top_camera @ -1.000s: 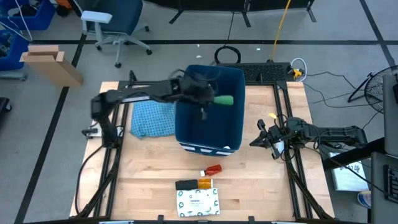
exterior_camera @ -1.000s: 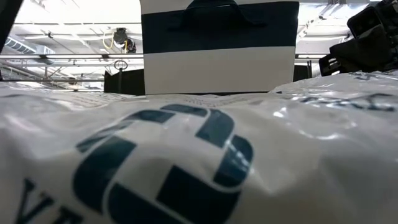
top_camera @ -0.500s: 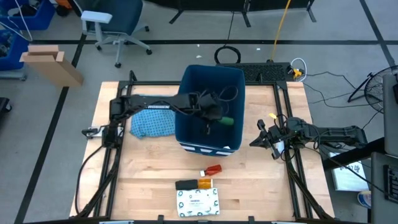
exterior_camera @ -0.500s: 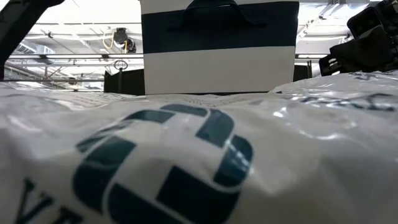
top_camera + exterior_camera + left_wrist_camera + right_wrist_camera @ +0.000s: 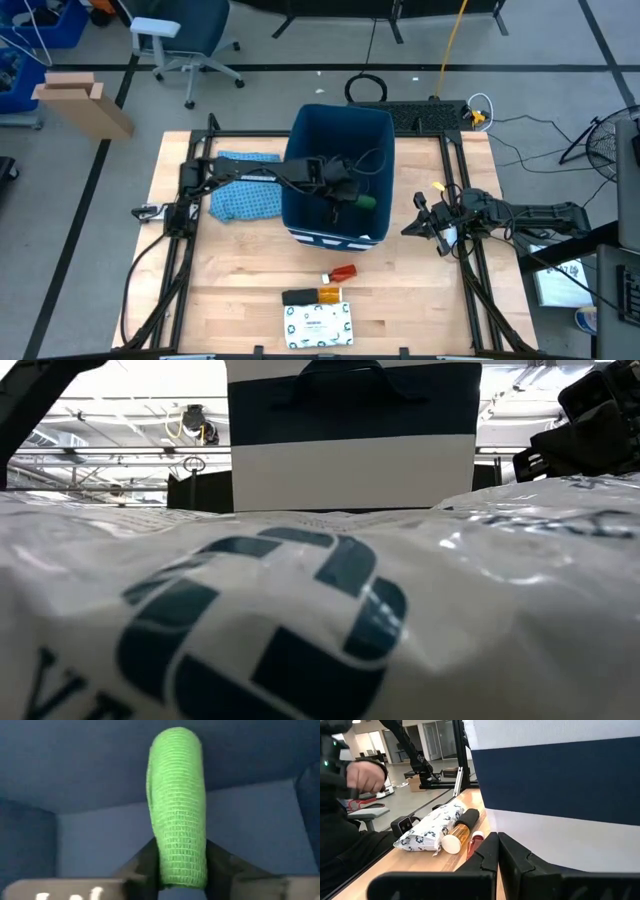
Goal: Pick & place medical supplies in basket/bin
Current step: Put the green bandage into the blue bin, then put the black bandage into the blue bin
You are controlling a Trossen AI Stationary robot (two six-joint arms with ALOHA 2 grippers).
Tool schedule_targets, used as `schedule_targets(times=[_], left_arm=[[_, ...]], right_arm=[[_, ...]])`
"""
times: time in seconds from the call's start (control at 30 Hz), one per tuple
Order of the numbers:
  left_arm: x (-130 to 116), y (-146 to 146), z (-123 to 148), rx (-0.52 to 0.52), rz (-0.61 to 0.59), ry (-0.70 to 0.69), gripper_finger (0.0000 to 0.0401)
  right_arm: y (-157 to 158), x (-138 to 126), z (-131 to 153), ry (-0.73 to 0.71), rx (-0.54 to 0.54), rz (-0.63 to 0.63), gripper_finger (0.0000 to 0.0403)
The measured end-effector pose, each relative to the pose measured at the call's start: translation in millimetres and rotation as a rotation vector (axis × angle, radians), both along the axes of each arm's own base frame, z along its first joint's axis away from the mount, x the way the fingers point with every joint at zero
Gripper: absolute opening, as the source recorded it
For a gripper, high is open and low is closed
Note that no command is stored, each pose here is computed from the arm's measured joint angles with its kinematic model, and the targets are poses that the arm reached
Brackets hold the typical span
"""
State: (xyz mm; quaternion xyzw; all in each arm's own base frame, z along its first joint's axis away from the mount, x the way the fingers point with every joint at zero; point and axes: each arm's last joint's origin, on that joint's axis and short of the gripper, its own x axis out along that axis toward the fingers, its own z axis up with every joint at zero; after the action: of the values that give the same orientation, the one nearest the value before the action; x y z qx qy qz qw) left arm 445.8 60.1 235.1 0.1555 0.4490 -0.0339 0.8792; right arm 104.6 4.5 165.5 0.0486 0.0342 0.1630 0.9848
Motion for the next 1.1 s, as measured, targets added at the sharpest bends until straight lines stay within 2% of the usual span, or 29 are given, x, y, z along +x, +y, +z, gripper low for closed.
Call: schedule_targets(times=[0.2, 0.33, 0.43, 0.53, 0.7, 0.77, 0.83, 1.07, 1.1], left_arm=[[-25.0, -2.6, 67.5, 0.044, 0.049, -0.164, 0.0224], [-55.4, -10.8, 117.9, 0.056, 0.047, -0.278, 0.0267], [-79.4, -19.7, 150.3, 0.068, 0.053, -0.357, 0.0283], [-101.6, -29.8, 171.4, 0.067, 0.056, -0.392, 0.0288], [-134.6, -59.1, 194.5, -0.031, 0.019, -0.419, 0.0286], [-138.1, -78.7, 188.8, -0.070, -0.017, -0.367, 0.0269], [-141.6, -104.0, 178.1, -0.088, -0.071, -0.286, 0.0233], [-156.9, -198.3, 132.7, -0.192, -0.239, -0.166, 0.0030], [-158.2, -209.3, 124.3, -0.206, -0.250, -0.183, 0.0016]], right_arm=[[0.0, 0.0, 0.4, -0.005, -0.001, 0.001, 0.0000], [0.0, 0.0, 0.5, -0.007, -0.004, 0.000, 0.0000], [0.0, 0.0, 0.5, -0.007, -0.004, 0.000, 0.0000], [0.0, 0.0, 0.6, -0.007, -0.004, 0.001, 0.0000], [0.0, 0.0, 0.6, -0.007, -0.003, 0.000, 0.0000], [0.0, 0.0, 0.6, -0.007, -0.002, 0.001, 0.0000], [0.0, 0.0, 0.5, -0.006, -0.002, 0.000, 0.0000], [0.0, 0.0, 0.6, -0.006, -0.001, 0.000, 0.0000], [0.0, 0.0, 0.6, -0.006, -0.001, 0.000, 0.0000]])
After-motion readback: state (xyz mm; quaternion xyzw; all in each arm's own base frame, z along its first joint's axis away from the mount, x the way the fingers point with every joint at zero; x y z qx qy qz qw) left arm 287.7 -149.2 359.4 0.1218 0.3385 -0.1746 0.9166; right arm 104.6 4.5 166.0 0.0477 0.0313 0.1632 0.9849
